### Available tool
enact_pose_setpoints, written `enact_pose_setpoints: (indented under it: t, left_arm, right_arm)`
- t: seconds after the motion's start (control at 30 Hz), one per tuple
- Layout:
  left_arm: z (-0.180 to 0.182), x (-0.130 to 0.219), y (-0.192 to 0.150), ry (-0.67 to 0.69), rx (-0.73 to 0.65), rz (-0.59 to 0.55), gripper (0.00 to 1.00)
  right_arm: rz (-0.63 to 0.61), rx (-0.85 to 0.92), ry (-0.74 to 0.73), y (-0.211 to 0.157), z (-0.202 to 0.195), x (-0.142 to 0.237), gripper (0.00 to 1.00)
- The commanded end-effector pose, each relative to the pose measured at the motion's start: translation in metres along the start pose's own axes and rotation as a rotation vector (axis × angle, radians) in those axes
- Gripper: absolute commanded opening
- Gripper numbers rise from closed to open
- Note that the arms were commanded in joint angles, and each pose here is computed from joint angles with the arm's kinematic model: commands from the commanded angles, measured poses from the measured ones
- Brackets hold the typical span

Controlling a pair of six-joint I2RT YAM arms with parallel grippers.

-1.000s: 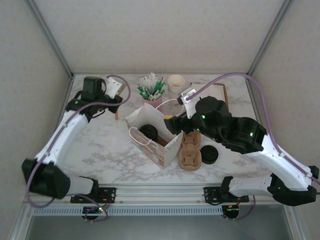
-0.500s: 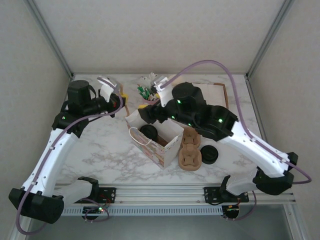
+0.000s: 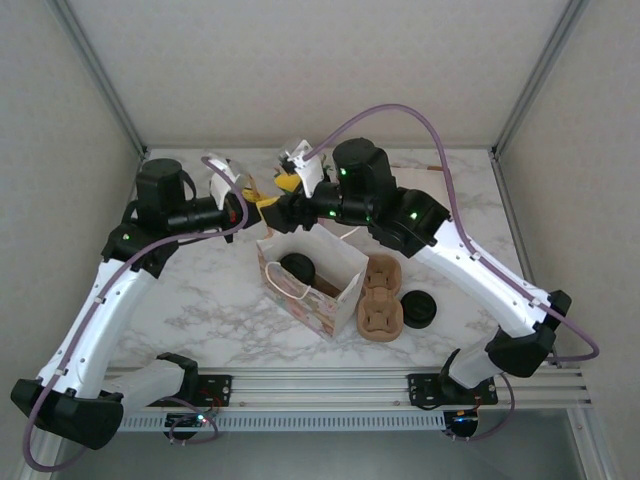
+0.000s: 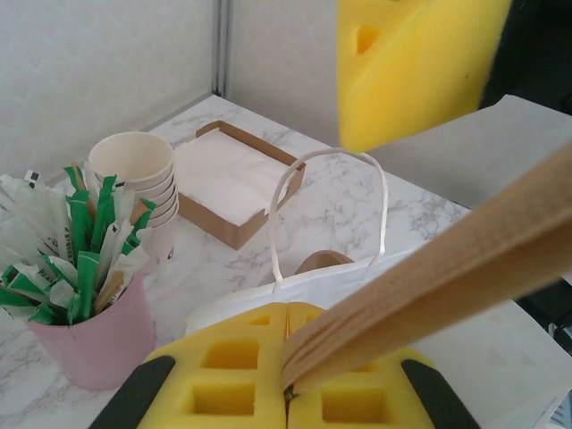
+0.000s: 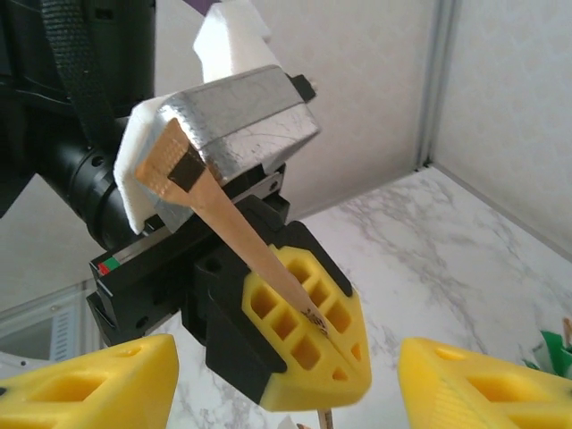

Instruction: Pack the takeout coffee

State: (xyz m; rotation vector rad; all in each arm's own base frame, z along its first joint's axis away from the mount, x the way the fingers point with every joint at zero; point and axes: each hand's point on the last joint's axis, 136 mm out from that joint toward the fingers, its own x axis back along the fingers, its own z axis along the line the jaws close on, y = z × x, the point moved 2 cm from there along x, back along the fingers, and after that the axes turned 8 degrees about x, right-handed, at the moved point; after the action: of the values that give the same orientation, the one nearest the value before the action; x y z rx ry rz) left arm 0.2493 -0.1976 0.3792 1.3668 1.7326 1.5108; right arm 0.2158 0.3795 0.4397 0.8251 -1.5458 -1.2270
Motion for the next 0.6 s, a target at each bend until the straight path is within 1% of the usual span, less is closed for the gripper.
enact_pose_setpoints:
  t: [0.0,0.17,0.3,0.4,0.47,0.53,0.57]
  left_arm:
    - [-0.015,0.004,0.007,-0.055,-0.02,-0.002,0.0]
    - [-0.016,0.005,0.006,-0.061,-0.023,0.004,0.0]
    - [-0.016,0.005,0.005,-0.058,-0.026,0.013,0.01]
    - [-0.017,0.005,0.005,-0.063,-0.027,0.015,0.01]
    - [-0.019,0.006,0.005,-0.066,-0.027,0.015,0.02]
    - [-0.02,0.006,0.005,-0.069,-0.026,0.016,0.03]
    - [-0.02,0.006,0.006,-0.069,-0.027,0.016,0.04]
  right_arm:
    - [-0.07,0.071,0.084,0.018,0.009,-0.003,0.65]
    - [-0.065,0.086,0.083,0.017,0.004,-0.017,0.6]
    - [-0.053,0.091,0.067,0.016,-0.003,-0.029,0.52]
    - [-0.04,0.102,0.053,0.014,-0.008,-0.038,0.44]
    - [-0.04,0.104,0.048,0.015,-0.01,-0.041,0.33]
    - [-0.041,0.106,0.048,0.015,-0.011,-0.044,0.27]
    - [-0.043,0.108,0.053,0.015,-0.011,-0.044,0.22]
